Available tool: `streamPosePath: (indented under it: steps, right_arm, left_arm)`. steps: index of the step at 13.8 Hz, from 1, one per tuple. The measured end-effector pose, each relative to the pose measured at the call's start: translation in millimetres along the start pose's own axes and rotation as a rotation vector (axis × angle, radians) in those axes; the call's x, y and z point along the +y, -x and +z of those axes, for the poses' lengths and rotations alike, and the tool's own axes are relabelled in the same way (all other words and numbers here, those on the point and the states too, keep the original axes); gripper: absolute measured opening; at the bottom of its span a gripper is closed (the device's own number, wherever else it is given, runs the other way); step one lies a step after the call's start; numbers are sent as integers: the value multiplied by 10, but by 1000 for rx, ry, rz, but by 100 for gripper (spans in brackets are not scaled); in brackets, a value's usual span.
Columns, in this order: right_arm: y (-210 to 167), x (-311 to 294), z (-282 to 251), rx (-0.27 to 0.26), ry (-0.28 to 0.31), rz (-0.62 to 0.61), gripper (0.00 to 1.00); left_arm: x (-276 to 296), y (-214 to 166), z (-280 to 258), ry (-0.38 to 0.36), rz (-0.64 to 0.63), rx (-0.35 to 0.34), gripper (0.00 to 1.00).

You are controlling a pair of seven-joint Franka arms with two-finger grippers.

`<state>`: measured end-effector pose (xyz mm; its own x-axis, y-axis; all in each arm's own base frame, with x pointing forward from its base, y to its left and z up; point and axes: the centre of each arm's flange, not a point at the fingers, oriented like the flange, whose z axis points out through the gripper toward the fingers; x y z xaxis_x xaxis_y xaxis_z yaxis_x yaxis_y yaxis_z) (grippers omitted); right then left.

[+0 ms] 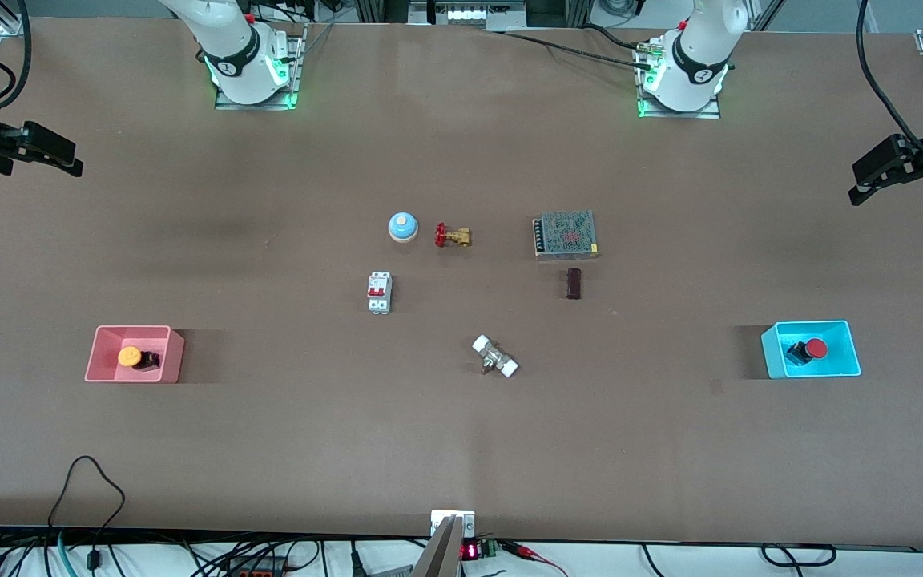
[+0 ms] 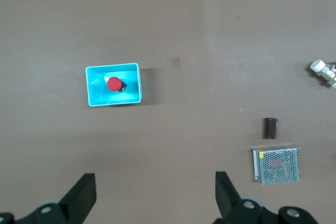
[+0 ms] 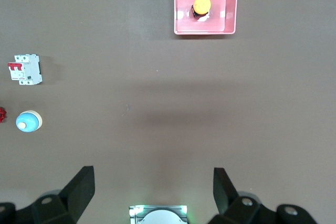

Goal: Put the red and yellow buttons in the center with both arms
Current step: 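Move both grippers out from rest toward the pink and cyan boxes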

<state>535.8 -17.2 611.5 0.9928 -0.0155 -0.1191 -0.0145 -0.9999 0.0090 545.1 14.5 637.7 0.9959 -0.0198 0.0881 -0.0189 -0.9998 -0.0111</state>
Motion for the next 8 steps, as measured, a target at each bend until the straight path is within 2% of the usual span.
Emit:
streamPosePath:
  steps: [5,8]
  right_arm:
    - [11,6,11,-10,0,2,100]
    - [-32,0,104,-23,1,1,100]
  left_arm:
    - [-17,-12,40,1,-3,-7,100]
    - [-208,-144,335,5,-32,-36,100]
